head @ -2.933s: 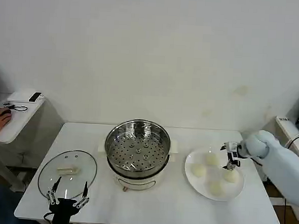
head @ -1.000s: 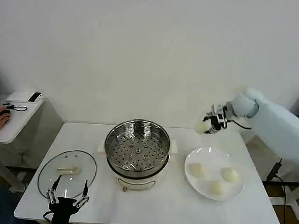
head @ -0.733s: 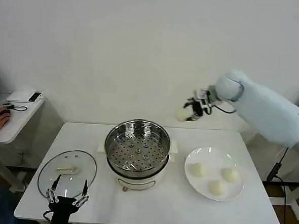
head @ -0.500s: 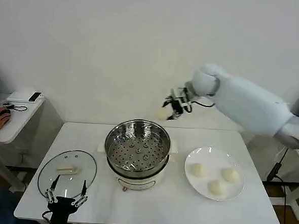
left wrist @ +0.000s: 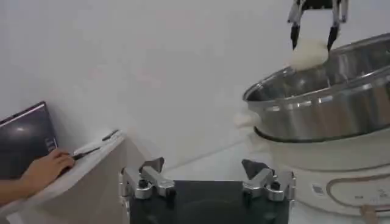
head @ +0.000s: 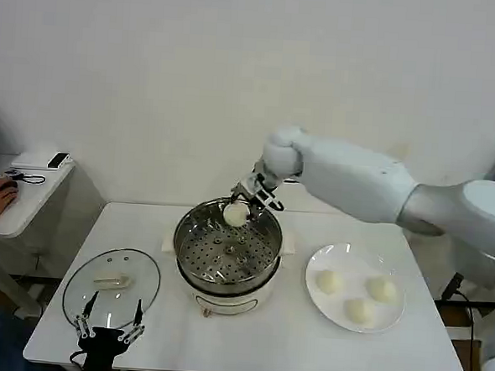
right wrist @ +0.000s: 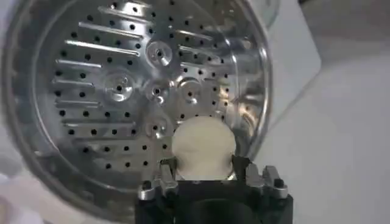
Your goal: Take steamed baozi put them in steamer then cover it.
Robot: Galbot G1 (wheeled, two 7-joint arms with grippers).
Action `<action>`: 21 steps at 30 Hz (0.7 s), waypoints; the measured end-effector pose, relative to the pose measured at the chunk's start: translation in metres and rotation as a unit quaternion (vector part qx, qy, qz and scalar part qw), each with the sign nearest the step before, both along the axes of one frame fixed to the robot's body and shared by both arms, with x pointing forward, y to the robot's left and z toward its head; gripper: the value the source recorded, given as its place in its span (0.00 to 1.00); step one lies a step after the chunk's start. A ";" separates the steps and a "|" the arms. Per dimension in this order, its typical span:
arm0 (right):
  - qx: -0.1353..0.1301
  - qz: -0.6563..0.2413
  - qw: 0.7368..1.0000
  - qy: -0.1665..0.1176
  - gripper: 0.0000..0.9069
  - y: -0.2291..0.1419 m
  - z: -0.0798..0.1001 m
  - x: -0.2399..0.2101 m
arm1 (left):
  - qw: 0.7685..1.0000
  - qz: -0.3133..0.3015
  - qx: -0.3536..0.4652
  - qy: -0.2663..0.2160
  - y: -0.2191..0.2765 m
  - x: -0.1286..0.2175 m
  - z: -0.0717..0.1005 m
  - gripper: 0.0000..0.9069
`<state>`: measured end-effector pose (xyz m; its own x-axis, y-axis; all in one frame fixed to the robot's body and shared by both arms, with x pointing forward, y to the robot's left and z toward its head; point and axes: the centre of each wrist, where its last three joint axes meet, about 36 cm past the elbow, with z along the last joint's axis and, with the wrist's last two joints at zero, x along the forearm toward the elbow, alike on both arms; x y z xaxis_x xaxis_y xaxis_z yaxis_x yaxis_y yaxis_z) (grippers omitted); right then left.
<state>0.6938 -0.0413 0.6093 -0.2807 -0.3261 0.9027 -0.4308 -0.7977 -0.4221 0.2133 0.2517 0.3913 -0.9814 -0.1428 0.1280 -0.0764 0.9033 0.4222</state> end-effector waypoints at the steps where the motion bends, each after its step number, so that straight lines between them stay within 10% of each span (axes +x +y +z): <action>1: -0.003 0.007 1.000 -0.002 0.70 0.002 -0.003 0.001 | 1.000 0.000 0.001 0.000 0.001 0.000 0.000 1.00; 17: -0.025 0.075 0.997 -0.022 0.70 0.024 -0.031 0.010 | 1.000 0.004 0.002 -0.003 0.003 0.001 0.001 1.00; 21: -0.024 0.084 0.996 -0.026 1.00 0.024 -0.032 0.012 | 1.000 0.004 0.001 -0.004 0.003 0.001 0.002 1.00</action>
<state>0.7056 -0.0176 0.5774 -0.2730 -0.3286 0.9042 -0.2676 -0.8768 -0.3994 0.2143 0.2548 0.3937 -0.9815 -0.1504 0.1189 -0.0867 0.9014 0.4241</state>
